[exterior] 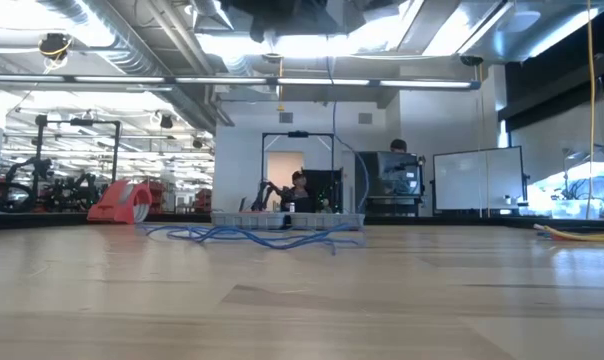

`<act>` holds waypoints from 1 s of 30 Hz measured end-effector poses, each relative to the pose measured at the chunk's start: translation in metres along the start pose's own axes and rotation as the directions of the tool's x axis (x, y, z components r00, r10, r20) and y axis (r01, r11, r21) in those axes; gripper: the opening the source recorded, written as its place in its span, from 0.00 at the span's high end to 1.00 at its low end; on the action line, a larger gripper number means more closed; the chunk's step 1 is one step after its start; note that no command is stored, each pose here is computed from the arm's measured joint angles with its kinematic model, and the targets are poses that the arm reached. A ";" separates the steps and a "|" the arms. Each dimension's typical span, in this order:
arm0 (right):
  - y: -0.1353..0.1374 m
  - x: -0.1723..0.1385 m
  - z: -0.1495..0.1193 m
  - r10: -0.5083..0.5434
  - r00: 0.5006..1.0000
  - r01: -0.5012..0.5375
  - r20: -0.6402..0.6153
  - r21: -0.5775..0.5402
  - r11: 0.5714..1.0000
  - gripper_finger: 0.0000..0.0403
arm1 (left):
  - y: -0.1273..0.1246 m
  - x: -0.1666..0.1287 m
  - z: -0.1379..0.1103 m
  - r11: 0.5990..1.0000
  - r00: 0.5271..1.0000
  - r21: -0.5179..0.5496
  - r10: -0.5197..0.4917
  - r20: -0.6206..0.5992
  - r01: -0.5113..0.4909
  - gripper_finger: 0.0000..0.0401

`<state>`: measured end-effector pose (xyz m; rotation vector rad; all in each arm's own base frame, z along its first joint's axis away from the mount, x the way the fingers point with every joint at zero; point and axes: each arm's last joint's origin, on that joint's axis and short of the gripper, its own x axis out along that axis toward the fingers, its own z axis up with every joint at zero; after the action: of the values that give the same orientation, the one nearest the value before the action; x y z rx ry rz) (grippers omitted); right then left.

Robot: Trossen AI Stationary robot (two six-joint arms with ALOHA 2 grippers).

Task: Coil cords
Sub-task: Coil the blue wire into the black spool

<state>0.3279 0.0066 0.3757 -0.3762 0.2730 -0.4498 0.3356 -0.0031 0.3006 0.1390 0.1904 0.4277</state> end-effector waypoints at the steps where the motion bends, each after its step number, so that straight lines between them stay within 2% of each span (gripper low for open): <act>1: -0.002 -0.002 0.003 0.004 1.000 -0.004 0.011 0.006 1.000 0.99 | 0.001 0.000 0.000 1.000 1.000 0.000 0.002 0.000 -0.002 0.99; 19: -0.029 -0.050 0.057 0.027 0.980 -0.041 0.198 0.068 0.997 0.99 | 0.002 0.001 -0.003 1.000 1.000 0.011 -0.002 -0.011 0.002 0.99; 24: -0.032 -0.058 0.066 0.043 0.979 -0.056 0.200 0.060 0.997 0.99 | 0.002 0.002 -0.008 1.000 1.000 0.019 0.000 -0.025 0.001 0.99; 30: -0.024 -0.066 0.063 0.103 0.982 -0.108 0.155 0.020 0.994 0.99 | 0.006 0.002 -0.012 0.999 0.998 0.045 0.023 -0.065 -0.020 0.99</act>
<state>0.2833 0.0356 0.4529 -0.3649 0.1352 -0.3179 0.3327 0.0040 0.2900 0.1711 0.2633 0.4501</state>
